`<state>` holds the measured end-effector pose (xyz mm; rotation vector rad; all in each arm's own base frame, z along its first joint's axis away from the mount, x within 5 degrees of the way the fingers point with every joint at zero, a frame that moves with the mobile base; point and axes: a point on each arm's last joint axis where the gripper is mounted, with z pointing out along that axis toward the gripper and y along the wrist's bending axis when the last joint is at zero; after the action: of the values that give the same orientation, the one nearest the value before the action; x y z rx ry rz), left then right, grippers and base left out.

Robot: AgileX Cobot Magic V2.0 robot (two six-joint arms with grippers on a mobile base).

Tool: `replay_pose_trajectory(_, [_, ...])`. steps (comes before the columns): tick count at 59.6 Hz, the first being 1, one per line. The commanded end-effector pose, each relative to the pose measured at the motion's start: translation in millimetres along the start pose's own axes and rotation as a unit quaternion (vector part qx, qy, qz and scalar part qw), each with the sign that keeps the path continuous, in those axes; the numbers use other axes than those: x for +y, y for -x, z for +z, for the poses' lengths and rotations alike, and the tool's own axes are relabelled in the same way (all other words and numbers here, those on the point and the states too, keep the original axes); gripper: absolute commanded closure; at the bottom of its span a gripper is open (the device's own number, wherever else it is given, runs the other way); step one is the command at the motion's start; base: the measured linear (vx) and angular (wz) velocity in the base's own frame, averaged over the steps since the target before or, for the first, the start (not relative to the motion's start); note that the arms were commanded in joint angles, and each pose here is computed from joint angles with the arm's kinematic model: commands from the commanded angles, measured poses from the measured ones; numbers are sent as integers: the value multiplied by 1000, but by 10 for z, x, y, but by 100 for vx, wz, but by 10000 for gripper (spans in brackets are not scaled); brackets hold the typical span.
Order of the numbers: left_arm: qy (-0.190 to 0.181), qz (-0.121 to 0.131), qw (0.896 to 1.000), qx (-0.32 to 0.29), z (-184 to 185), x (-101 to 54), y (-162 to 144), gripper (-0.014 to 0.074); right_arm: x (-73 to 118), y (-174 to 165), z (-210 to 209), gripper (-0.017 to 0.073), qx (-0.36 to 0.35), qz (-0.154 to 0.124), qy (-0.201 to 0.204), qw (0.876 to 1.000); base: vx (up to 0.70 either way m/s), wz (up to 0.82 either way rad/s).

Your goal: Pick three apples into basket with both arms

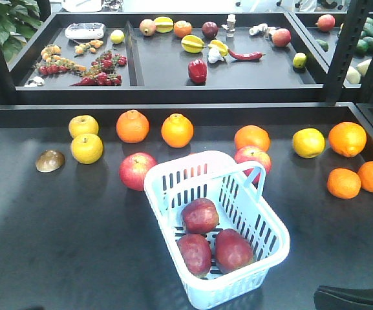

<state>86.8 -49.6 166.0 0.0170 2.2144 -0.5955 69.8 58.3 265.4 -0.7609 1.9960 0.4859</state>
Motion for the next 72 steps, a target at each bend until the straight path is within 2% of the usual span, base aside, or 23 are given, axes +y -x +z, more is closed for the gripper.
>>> replay_pose_trajectory(1, [-20, -8, 991, -136, -115, 18, 140, 599, -20, 108, -29, 565, -29, 7, -10, 999, 0, 0])
replay_pose_trajectory(2, [-23, -2, 989, -147, -134, 16, 150, 599, -20, 108, -29, 565, -29, 7, -10, 999, 0, 0])
replay_pose_trajectory(6, [-31, 63, 980, -187, -228, -6, 185, 599, -20, 108, -29, 565, -29, 7, -10, 999, 0, 0])
replay_pose_trajectory(7, [-31, 84, 975, -201, -257, -9, 197, 599, -20, 108, -29, 565, -29, 7, -10, 999, 0, 0])
replay_pose_trajectory(10, [-25, 125, 964, -233, -325, -9, 217, 599, -20, 108, -29, 565, -29, 7, -10, 999, 0, 0])
replay_pose_trajectory(15, [0, 170, 947, -274, -412, 14, 244, 599, -20, 108, -29, 565, -29, 7, -10, 999, 0, 0])
replay_pose_trajectory(18, [21, 181, 937, -300, -466, 38, 261, 599, -20, 109, -29, 565, -30, 7, -11, 999, 0, 0])
replay_pose_trajectory(28, [91, 166, 912, -364, -619, 120, 280, 599, -20, 108, -29, 565, -29, 7, -10, 999, 0, 0])
replay_pose_trajectory(31, [107, 171, 907, -369, -647, 133, 260, 599, -20, 108, -29, 565, -29, 7, -10, 999, 0, 0])
replay_pose_trajectory(33, [117, 163, 904, -377, -670, 143, 250, 599, -20, 109, -29, 565, -30, 7, -11, 999, 0, 0])
replay_pose_trajectory(39, [118, 125, 907, -383, -696, 154, 205, 599, -20, 109, -29, 565, -30, 7, -11, 999, 0, 0])
replay_pose_trajectory(43, [114, 87, 916, -375, -676, 170, 194, 599, -20, 109, -29, 565, -30, 7, -10, 999, 0, 0])
replay_pose_trajectory(51, [108, 58, 922, -368, -664, 181, 177, 599, -21, 109, -29, 565, -30, 7, -11, 999, 0, 0])
replay_pose_trajectory(57, [96, 21, 923, -371, -665, 185, 176, 599, -21, 109, -29, 565, -30, 7, -11, 999, 0, 0])
replay_pose_trajectory(64, [93, 13, 922, -376, -671, 185, 182, 599, -21, 109, -29, 565, -30, 7, -11, 999, 0, 0])
replay_pose_trajectory(72, [87, 19, 913, -398, -699, 170, 213, 599, -20, 108, -29, 565, -29, 7, -10, 999, 0, 0])
